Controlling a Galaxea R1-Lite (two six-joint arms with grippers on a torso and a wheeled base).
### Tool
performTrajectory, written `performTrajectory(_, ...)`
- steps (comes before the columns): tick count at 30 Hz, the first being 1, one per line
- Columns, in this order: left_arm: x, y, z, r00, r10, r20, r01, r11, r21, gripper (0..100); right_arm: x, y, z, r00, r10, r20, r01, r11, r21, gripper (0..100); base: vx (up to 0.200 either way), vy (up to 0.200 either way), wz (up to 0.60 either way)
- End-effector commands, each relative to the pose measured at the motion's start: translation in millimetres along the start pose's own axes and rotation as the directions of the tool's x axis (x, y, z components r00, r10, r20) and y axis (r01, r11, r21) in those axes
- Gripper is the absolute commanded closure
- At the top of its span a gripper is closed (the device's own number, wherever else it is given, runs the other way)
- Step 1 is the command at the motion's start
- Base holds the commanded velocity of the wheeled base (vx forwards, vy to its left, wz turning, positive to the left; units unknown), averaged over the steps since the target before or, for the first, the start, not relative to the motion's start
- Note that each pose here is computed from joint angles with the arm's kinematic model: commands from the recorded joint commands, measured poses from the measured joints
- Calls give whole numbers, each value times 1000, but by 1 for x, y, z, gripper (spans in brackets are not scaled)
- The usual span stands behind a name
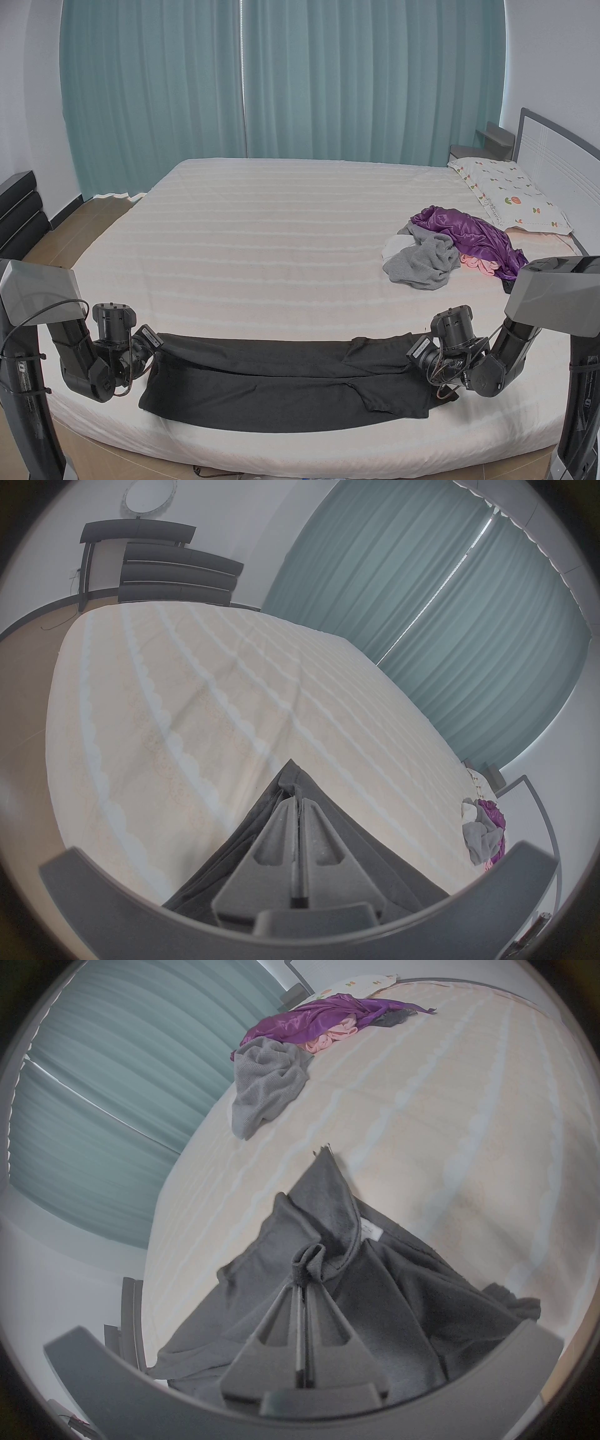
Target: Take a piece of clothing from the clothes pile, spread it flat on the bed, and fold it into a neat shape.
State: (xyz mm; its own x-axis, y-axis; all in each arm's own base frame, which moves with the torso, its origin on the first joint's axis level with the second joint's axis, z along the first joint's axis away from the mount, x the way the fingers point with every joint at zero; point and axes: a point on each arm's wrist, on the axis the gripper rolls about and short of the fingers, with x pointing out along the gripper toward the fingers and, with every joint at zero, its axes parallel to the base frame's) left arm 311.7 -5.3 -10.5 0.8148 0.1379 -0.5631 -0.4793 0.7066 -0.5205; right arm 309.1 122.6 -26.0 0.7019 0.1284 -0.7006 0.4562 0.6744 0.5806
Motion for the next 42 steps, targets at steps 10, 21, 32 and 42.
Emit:
performTrajectory(10,21,-28,37,982,-112,154,123,991,-62,100,4,43,60,947,186,260,-213,974,77,100,0,0,0)
performTrajectory(21,16,-4,16,991,-76,111,82,995,-48,100,2,7,30,970,143,195,-148,989,11,100,0,0,0)
performTrajectory(32,2,24,-13,1000,-14,-15,15,994,108,100,-4,-17,12,993,78,93,-74,997,-36,100,0,0,0)
performTrajectory(42,7,31,-23,999,12,-47,-6,992,124,100,-5,-24,2,997,58,48,-55,997,-57,100,0,0,0)
